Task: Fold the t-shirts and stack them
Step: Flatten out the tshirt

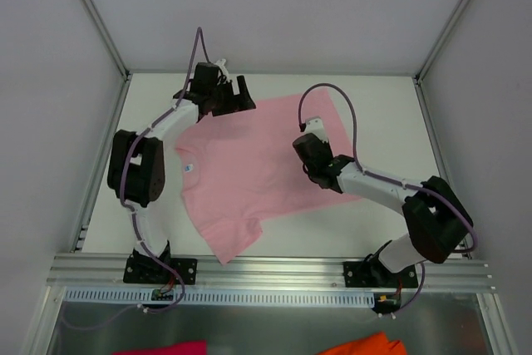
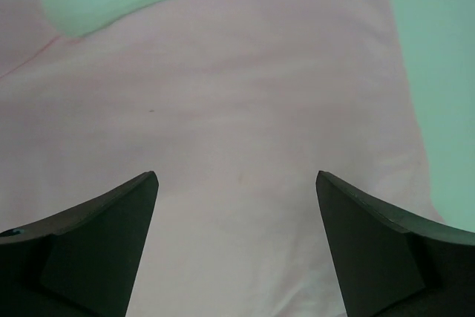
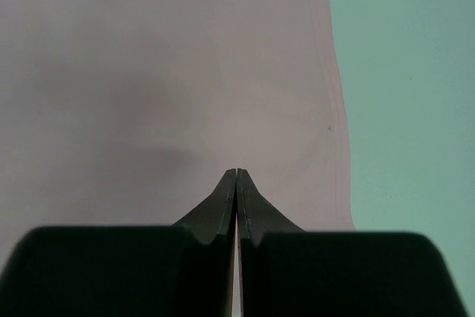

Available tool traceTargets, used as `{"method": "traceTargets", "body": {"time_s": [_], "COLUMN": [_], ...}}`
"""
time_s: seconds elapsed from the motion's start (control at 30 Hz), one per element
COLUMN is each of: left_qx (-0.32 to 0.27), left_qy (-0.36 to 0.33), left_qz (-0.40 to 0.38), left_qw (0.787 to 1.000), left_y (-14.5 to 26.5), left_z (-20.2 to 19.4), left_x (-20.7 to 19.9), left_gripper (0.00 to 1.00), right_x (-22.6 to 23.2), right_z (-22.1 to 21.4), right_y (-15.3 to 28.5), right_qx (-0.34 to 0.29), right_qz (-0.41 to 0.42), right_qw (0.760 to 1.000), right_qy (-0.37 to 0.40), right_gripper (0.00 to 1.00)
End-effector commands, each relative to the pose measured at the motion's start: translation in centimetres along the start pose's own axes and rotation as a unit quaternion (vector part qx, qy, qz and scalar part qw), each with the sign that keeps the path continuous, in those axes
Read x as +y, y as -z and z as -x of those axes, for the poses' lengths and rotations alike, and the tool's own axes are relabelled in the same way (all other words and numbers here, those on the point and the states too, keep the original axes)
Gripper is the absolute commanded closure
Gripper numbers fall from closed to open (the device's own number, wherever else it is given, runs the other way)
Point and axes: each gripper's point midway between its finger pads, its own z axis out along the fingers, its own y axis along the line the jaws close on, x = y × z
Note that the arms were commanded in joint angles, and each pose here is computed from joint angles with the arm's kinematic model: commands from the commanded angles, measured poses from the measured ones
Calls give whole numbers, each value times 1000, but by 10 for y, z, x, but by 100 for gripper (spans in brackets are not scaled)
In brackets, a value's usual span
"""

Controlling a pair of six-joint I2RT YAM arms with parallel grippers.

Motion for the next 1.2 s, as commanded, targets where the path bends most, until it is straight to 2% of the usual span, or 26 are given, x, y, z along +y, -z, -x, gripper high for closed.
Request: {"method": "traceTargets", "body": {"time_s": [0.0, 0.17, 0.2, 0.27, 0.33, 0.4, 0.47, 0.7, 0.97, 1.17], "left_qx": [-67, -103, -127, -123, -145, -141, -161, -200, -217, -227], "left_qy": [-73, -72, -74, -76, -83, -83, -79, -80, -76, -68], "left_qz": [-53, -81, -91, -89, -92, -94, -98, -107, -101, -76], "left_qw": [994, 989, 985, 985, 982, 982, 979, 971, 968, 969], "left_y": [54, 101, 117, 122, 138, 143, 160, 203, 221, 222], "left_z": [12, -28, -27, -50, -53, -67, -66, -67, -66, -61], "left_x": [-50, -64, -74, -70, -76, -74, -76, -78, -76, -68], "left_gripper": [10, 7, 7, 6, 5, 5, 4, 3, 2, 1], "right_x": [-6, -11, -11, -9, -8, -3, 2, -1, 3, 28], "right_z": [30, 14, 12, 4, -4, -7, -10, -32, -52, -79], "right_y": [-20, -43, -46, -51, -56, -52, -48, -25, 3, 16], "right_qx": [-27, 7, 11, 22, 36, 49, 58, 88, 110, 116], "right_qz": [-3, -32, -37, -42, -51, -43, -36, -71, -67, -26], "right_qw": [999, 999, 999, 999, 998, 998, 998, 993, 991, 992], "right_qy": [-39, -19, -16, -8, -1, 2, -13, 21, 33, 48], "right_gripper": [99, 99, 99, 99, 99, 99, 99, 99, 99, 99]}}
